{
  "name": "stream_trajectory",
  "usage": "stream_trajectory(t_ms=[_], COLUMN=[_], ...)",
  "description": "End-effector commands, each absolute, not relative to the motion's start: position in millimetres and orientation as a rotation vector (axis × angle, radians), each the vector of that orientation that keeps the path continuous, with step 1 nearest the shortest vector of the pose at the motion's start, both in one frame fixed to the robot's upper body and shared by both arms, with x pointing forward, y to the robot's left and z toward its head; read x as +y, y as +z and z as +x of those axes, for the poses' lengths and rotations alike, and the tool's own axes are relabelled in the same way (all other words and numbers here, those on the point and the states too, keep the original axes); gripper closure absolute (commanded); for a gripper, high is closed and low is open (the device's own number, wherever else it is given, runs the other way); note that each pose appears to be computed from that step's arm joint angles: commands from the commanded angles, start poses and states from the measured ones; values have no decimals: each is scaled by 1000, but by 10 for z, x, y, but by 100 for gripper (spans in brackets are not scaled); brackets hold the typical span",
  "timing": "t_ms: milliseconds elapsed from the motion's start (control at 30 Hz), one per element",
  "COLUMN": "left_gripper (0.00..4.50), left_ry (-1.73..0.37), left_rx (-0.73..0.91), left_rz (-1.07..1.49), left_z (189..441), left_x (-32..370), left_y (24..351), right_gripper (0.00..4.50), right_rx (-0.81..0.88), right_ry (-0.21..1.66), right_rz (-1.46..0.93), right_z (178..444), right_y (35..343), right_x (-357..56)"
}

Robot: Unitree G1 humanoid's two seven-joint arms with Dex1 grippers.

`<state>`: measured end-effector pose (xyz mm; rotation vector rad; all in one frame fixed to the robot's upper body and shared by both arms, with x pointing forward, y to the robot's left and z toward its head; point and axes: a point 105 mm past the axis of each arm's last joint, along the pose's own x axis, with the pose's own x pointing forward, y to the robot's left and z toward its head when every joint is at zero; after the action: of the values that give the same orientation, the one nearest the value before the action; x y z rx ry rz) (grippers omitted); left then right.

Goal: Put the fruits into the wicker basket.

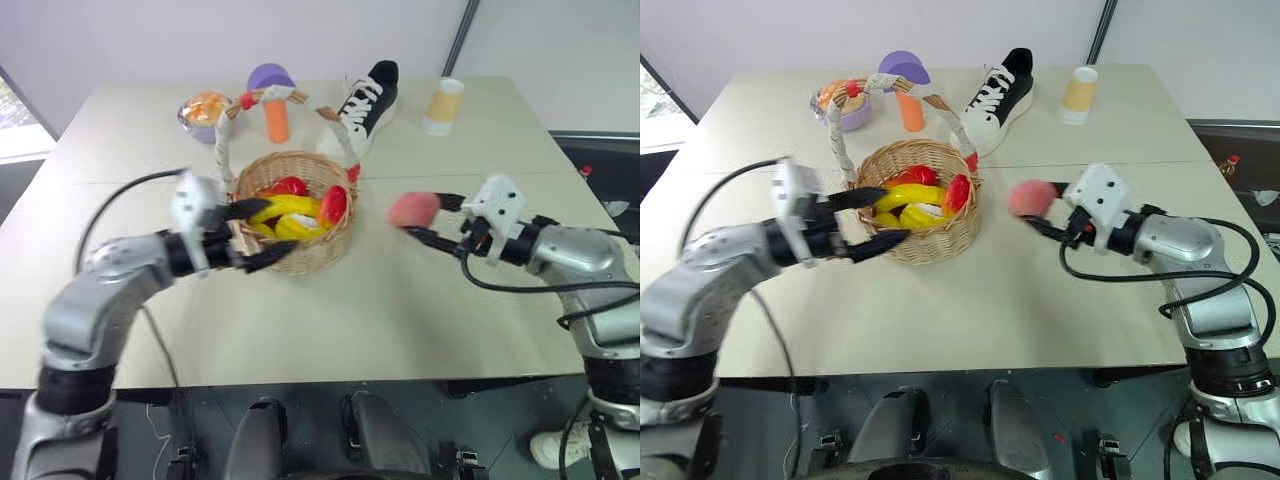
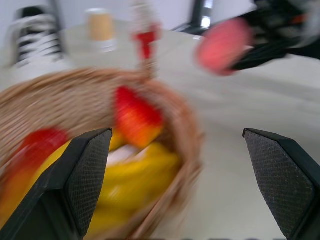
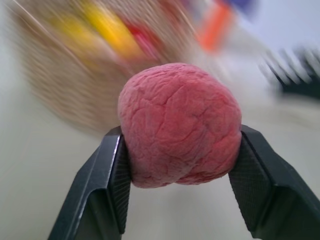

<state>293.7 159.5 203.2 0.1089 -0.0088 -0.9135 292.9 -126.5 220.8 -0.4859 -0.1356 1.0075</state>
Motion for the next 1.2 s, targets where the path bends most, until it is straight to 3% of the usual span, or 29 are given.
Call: stream_trajectory(t_ms=[33, 233, 333, 467, 500, 600, 700, 800, 933, 1000, 1167, 1200], left_gripper=[0, 0, 0, 0, 0, 0, 0, 0, 0, 0, 0, 0], left_ry=[-838, -793, -791, -796, -799, -799, -802, -818, -852, -864, -879, -883], left_rx=[-71, -57, -63, -68, -68, -81, -79, -70, -60, -66, -80, -83], left_rz=[89, 97, 92, 77, 73, 40, 28, 15, -1, -9, -20, -21], left_z=[2893, 2814, 2797, 2781, 2779, 2785, 2817, 2825, 2809, 2819, 2844, 2841], left_x=[1837, 1899, 1868, 1820, 1811, 1794, 1761, 1731, 1669, 1636, 1560, 1540], left_y=[2171, 2086, 2088, 2091, 2091, 2102, 2080, 2048, 2012, 2013, 2016, 2017], right_gripper=[231, 231, 231, 33, 1, 1, 1, 1, 1, 1, 1, 25], right_rx=[-258, -238, -253, -325, -349, -421, -317, -233, -192, -185, -215, -214], right_ry=[1150, 955, 940, 916, 923, 1009, 1110, 1046, 914, 801, 709, 700], right_rz=[-399, -356, -366, -342, -348, -362, -212, -151, -107, -88, -29, -25], right_z=[2787, 3293, 3341, 3352, 3324, 3115, 2867, 2869, 3037, 3252, 3641, 3706], right_y=[2361, 2245, 2232, 2393, 2429, 2502, 2376, 2243, 2133, 2082, 2080, 2071], right_x=[-678, -153, -56, -28, -20, -30, -407, -712, -885, -926, -771, -743])
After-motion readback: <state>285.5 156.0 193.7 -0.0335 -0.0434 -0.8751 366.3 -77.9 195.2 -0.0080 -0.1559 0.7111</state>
